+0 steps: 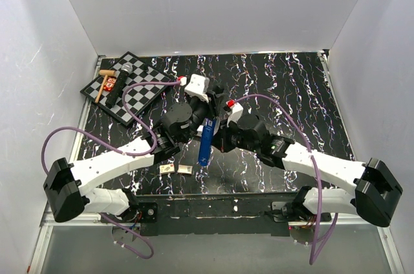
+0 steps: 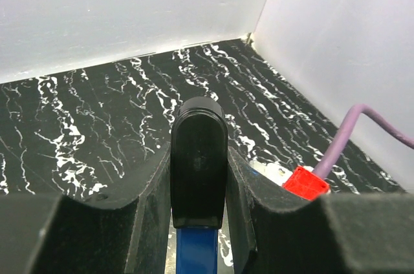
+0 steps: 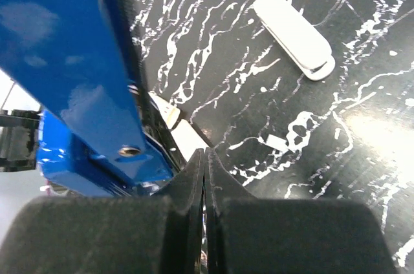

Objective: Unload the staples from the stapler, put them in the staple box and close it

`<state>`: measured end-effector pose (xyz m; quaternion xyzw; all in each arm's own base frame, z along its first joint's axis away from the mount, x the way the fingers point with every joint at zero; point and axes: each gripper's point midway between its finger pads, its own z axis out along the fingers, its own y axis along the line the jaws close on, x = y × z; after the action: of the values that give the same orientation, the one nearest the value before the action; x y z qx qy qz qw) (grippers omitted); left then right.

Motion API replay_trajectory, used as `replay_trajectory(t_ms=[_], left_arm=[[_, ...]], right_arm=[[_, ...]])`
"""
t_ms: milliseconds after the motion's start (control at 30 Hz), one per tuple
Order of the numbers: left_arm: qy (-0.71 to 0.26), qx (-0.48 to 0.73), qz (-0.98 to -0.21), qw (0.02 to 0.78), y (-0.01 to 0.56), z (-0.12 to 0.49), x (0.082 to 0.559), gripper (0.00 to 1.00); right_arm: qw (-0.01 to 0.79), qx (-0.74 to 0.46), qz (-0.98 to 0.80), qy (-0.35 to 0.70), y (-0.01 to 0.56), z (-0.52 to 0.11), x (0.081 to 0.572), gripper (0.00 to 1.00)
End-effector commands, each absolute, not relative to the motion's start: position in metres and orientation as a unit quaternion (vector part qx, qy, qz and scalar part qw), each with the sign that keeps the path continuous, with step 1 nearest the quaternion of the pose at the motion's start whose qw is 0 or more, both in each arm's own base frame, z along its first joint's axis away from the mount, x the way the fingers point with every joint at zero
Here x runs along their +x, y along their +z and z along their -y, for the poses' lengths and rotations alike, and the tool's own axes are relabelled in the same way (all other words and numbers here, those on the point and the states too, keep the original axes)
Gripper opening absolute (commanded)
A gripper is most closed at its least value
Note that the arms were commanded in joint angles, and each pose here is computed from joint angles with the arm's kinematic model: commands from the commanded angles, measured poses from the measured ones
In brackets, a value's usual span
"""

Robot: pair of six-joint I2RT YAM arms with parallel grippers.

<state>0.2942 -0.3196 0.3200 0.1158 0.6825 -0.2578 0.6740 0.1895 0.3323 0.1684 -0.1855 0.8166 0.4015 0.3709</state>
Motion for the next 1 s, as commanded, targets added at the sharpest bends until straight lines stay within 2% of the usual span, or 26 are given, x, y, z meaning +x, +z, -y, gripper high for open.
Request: replay_trajectory(t_ms=[0, 500, 667, 967], left_arm=[[-0.343, 0.067, -0.614, 0.708, 0.408, 0.301, 0.271, 0.00], [-0.363, 0.080, -0.612, 0.698, 0.425, 0.264, 0.237, 0.00], [-0.352, 0.077, -0.610, 0.706, 0.428, 0.257, 0.238, 0.00], [-0.362, 0.070, -0.591, 0.717, 0.445, 0.254, 0.235, 0.00]], right_arm=[[0.404, -0.197, -0.812, 0.373, 0.187, -0.318, 0.195, 0.01], [0.469, -0.201, -0.808, 0.294, 0.241, -0.263, 0.199, 0.01], [0.434, -0.222, -0.822, 0.294, 0.233, -0.253, 0.181, 0.01], [0.354, -0.235, -0.815, 0.395, 0.212, -0.272, 0.138, 0.01]])
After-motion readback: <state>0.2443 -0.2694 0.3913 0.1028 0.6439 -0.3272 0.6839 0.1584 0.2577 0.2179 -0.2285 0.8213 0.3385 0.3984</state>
